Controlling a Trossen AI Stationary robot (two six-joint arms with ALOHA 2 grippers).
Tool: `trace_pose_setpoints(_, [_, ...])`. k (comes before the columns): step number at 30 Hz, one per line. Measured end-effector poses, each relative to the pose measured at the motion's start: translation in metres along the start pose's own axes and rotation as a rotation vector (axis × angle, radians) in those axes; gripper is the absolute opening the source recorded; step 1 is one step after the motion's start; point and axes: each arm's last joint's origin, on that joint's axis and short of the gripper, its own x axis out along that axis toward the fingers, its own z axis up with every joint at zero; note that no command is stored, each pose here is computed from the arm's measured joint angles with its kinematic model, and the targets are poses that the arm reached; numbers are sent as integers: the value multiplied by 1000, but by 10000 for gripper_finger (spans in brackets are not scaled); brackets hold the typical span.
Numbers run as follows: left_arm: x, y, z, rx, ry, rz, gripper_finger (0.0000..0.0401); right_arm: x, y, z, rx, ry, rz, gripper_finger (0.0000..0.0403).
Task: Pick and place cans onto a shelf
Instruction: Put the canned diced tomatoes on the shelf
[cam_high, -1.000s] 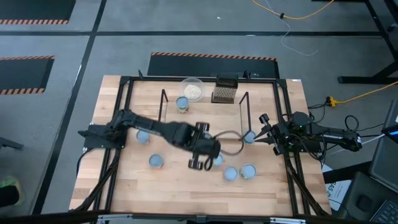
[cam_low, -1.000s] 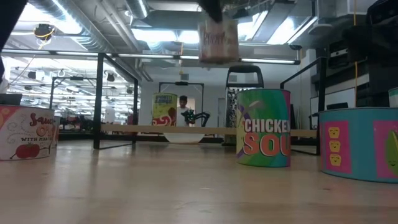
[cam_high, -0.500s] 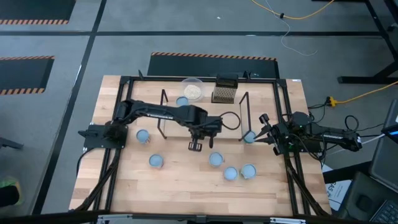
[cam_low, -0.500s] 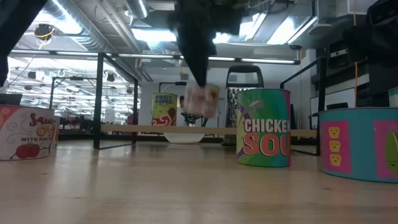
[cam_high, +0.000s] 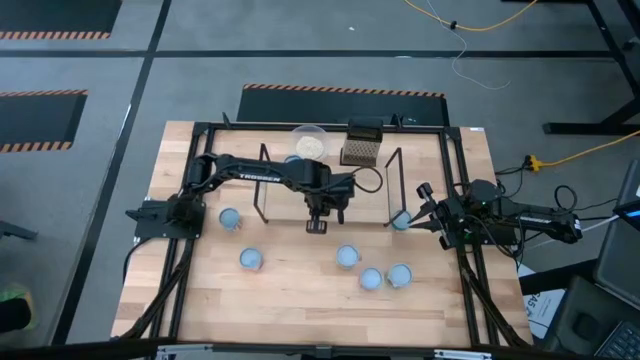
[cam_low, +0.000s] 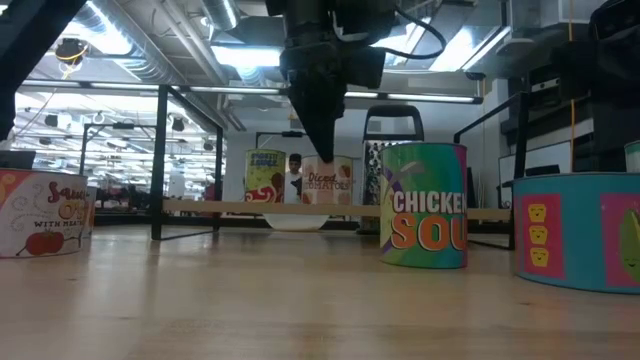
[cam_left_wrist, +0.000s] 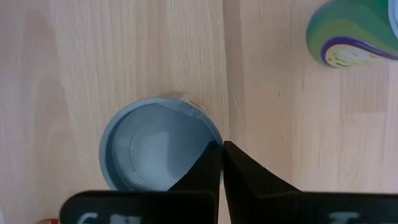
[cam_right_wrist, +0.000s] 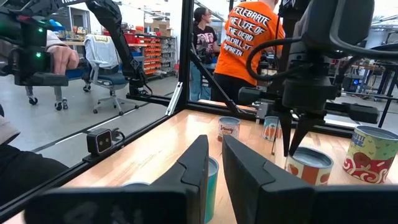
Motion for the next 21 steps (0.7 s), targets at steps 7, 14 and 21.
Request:
trace_pose_setpoints(7, [1, 0, -1, -13, 14, -2, 14, 0, 0, 0, 0, 0, 0, 53])
trace_pose_setpoints(14, [1, 0, -1, -19, 16, -2, 48, 0, 0, 0, 0, 0, 0, 53])
trace_pose_setpoints(21, [2, -1, -1, -19, 18, 0, 71, 0, 0, 0, 0, 0, 0, 53])
